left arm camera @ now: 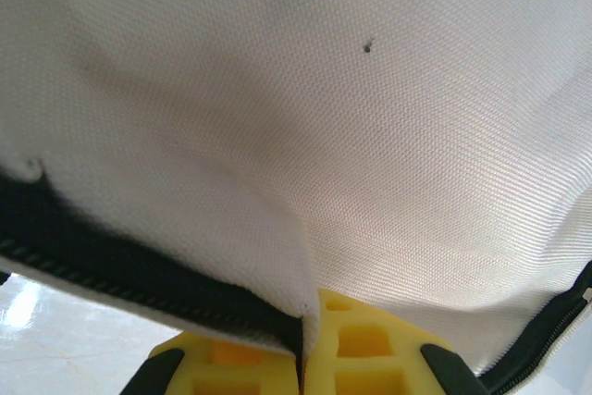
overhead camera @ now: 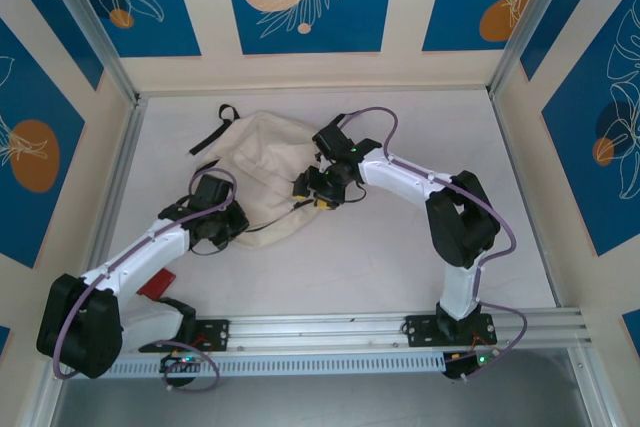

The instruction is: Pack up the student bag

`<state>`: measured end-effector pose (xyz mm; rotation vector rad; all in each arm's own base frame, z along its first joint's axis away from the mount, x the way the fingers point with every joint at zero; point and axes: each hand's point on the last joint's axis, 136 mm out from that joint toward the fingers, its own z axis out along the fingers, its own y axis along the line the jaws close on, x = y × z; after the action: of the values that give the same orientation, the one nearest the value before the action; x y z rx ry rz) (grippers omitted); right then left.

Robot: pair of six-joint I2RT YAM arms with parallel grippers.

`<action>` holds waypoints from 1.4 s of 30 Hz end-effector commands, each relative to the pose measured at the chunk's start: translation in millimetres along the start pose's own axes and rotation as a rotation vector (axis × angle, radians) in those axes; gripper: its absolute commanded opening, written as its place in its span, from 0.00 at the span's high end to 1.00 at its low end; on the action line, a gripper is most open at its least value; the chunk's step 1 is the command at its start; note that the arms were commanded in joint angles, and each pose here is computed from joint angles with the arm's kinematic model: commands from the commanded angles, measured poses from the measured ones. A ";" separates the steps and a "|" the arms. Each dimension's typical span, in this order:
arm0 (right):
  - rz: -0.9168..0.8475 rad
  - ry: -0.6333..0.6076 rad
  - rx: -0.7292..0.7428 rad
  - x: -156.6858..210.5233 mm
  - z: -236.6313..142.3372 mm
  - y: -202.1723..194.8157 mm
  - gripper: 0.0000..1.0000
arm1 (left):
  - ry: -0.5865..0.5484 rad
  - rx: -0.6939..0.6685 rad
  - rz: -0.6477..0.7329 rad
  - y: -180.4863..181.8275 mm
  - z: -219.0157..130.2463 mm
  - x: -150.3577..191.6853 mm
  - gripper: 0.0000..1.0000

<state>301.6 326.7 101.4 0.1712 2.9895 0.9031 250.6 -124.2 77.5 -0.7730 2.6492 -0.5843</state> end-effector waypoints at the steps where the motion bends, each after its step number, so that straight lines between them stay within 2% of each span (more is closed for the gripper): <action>1: 0.031 0.024 -0.031 -0.1 6.7 9.0 0.44 | 0.004 0.001 -0.003 -0.3 -2.6 -1.5 0.94; 5: 0.007 0.020 -0.072 -0.7 7.1 15.5 0.54 | 0.006 0.000 -0.005 0.3 -1.9 -0.9 0.94; 9: -0.026 -0.007 -0.062 -6.9 8.2 15.4 0.81 | 0.006 -0.011 -0.007 3.0 -1.9 -0.5 0.94; 12: -0.054 -0.061 0.005 -17.0 7.9 5.1 0.96 | 0.005 -0.028 -0.008 7.4 -2.6 0.4 0.94; 14: -0.065 -0.103 0.065 -24.5 7.2 -5.1 1.00 | 0.004 -0.040 -0.011 10.6 -3.2 1.1 0.95; 17: -0.041 -0.170 0.189 -36.8 3.8 -28.9 1.00 | 0.004 -0.075 -0.016 18.6 -4.8 2.8 0.96; 22: 0.021 -0.201 0.320 -44.4 0.3 -55.8 1.00 | 0.011 -0.059 -0.016 15.7 -6.1 4.2 0.96; 24: 0.010 -0.188 0.294 -41.4 -2.4 -50.1 1.00 | 0.021 -0.014 -0.001 4.8 -9.2 4.1 0.88; 27: -0.009 -0.193 0.267 -36.6 -12.2 -45.7 1.00 | 0.028 0.041 0.028 -12.3 -20.2 1.7 0.59; 30: -0.011 -0.189 0.272 -29.8 -24.4 -56.4 1.00 | 0.014 0.082 0.070 -28.1 -36.6 -3.8 0.36; 33: -0.002 -0.183 0.288 -21.2 -37.3 -78.4 1.00 | -0.003 0.116 0.107 -41.7 -53.1 -9.2 0.19; 36: 0.012 -0.182 0.310 -12.8 -52.3 -106.4 1.00 | -0.013 0.129 0.139 -49.9 -64.6 -13.4 0.12; 42: 0.069 -0.197 0.337 -2.8 -84.4 -169.6 1.00 | -0.026 0.121 0.254 -58.4 -75.6 -19.2 0.09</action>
<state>306.1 179.1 88.1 0.3477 2.8764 0.4751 265.0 -140.7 169.6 -0.4921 2.5680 -0.6988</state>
